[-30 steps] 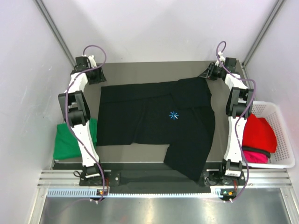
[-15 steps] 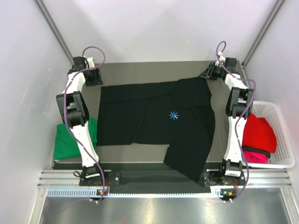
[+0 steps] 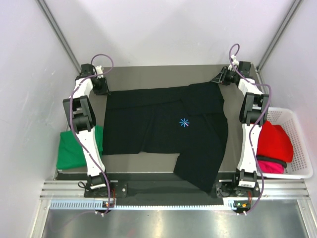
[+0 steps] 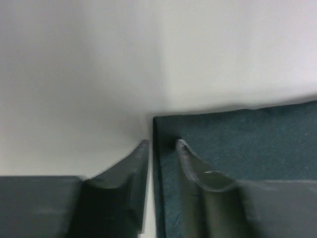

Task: Fold and stack the t-shirts
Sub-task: Fold the tshirt

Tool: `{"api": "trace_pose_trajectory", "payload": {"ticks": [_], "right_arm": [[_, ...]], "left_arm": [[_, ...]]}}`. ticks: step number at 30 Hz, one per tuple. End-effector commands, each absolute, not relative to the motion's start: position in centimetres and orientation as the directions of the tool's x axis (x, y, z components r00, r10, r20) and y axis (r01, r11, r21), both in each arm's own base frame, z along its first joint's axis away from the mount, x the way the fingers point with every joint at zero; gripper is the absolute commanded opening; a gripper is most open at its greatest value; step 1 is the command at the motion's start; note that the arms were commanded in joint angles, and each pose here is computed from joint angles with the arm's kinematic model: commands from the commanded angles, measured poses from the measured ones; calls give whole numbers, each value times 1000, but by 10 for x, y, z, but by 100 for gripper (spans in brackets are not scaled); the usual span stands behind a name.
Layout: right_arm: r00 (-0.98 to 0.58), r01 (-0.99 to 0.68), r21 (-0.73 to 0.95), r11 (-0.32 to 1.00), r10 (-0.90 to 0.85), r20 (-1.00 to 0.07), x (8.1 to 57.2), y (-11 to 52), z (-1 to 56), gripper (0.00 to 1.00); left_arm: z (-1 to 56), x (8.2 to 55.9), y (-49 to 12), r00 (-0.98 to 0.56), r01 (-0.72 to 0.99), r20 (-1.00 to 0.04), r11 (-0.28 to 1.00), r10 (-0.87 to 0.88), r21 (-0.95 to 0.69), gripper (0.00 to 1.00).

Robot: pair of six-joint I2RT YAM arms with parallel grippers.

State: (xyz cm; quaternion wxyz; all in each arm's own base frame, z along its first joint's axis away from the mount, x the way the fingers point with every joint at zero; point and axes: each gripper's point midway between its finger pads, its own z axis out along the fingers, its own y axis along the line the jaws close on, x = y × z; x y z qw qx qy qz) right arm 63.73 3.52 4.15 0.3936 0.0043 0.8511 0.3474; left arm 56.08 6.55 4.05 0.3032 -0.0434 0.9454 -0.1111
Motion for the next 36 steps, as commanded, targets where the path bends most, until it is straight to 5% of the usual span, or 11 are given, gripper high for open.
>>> {"api": "trace_pose_trajectory", "payload": {"ticks": [1, 3, 6, 13, 21, 36], "right_arm": [[-665, -272, 549, 790, 258, -701, 639, 29, 48, 30], [-666, -271, 548, 792, 257, -701, 639, 29, 47, 26], [-668, -266, 546, 794, 256, -699, 638, 28, 44, 14], [-668, -270, 548, 791, 256, -699, 637, 27, 46, 9], [-659, -268, 549, 791, 266, -704, 644, 20, 47, 7], [-641, -248, 543, 802, 285, -713, 651, 14, 55, 5]], "left_arm": [[44, 569, 61, -806, 7, -570, 962, -156, -273, 30], [44, 572, 58, -803, 20, -575, 957, -157, -289, 13], [38, 575, 52, -806, 34, -569, 948, -161, -315, 0], [37, 578, 48, -802, 54, -575, 939, -162, -341, 0], [65, 614, 66, -702, 56, -697, 964, -147, -259, 0], [41, 644, 62, -685, 32, -719, 981, -116, -189, 0]]}}
